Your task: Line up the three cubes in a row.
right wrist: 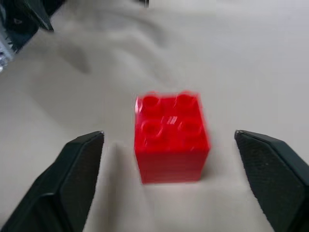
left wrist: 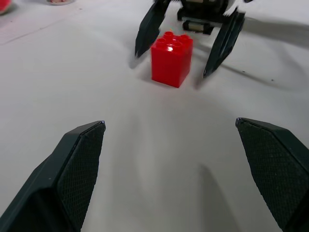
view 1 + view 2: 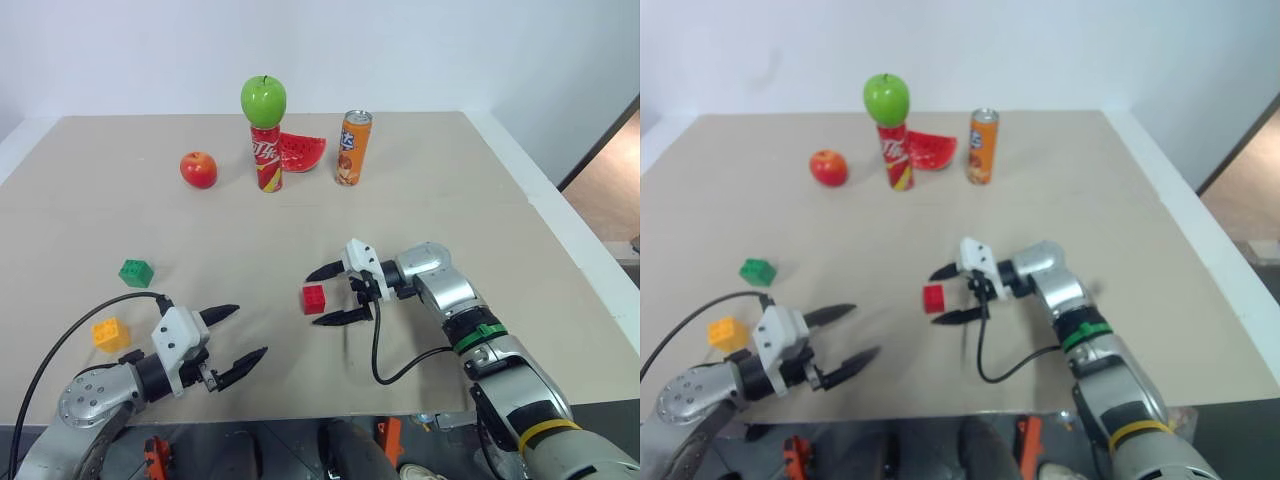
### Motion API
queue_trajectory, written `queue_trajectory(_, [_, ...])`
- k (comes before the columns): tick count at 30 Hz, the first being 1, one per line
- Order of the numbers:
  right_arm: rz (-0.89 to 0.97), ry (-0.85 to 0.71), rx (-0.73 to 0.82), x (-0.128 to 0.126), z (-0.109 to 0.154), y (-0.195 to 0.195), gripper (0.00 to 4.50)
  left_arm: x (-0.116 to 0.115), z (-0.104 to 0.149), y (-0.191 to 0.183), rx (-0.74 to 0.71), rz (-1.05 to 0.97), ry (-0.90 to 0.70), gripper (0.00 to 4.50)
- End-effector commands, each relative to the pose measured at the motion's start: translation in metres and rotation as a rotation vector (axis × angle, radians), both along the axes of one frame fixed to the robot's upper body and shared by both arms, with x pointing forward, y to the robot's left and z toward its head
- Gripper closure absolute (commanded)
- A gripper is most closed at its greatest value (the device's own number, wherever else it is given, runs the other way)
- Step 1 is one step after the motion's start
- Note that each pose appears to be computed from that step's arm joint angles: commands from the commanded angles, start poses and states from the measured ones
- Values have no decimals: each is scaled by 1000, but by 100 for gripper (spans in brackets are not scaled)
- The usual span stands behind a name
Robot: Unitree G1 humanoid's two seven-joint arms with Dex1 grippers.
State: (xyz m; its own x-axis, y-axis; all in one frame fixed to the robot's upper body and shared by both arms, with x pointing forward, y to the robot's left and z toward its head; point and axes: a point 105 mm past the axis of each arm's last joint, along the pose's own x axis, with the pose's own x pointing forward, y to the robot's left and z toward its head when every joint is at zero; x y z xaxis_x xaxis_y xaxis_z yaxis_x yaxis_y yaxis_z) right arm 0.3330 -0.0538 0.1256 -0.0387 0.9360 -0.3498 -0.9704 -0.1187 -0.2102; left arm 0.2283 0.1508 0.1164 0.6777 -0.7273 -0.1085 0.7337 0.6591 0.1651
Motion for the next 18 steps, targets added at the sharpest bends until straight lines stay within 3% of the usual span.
queue_trajectory(1, [-15, -60, 132, -3, 42, 2, 2, 9, 33, 20, -30, 164, -144, 0])
queue_trajectory(8, [-64, -103, 222, -15, 78, -6, 2, 28, 70, 81, -154, 627, -245, 0])
queue_trajectory(11, [-86, -134, 229, -17, 81, -8, 2, 38, 66, 100, -208, 756, -175, 0])
queue_trajectory(18, [-106, -176, 218, -16, 82, -9, 2, 57, 52, 117, -138, 864, -35, 0])
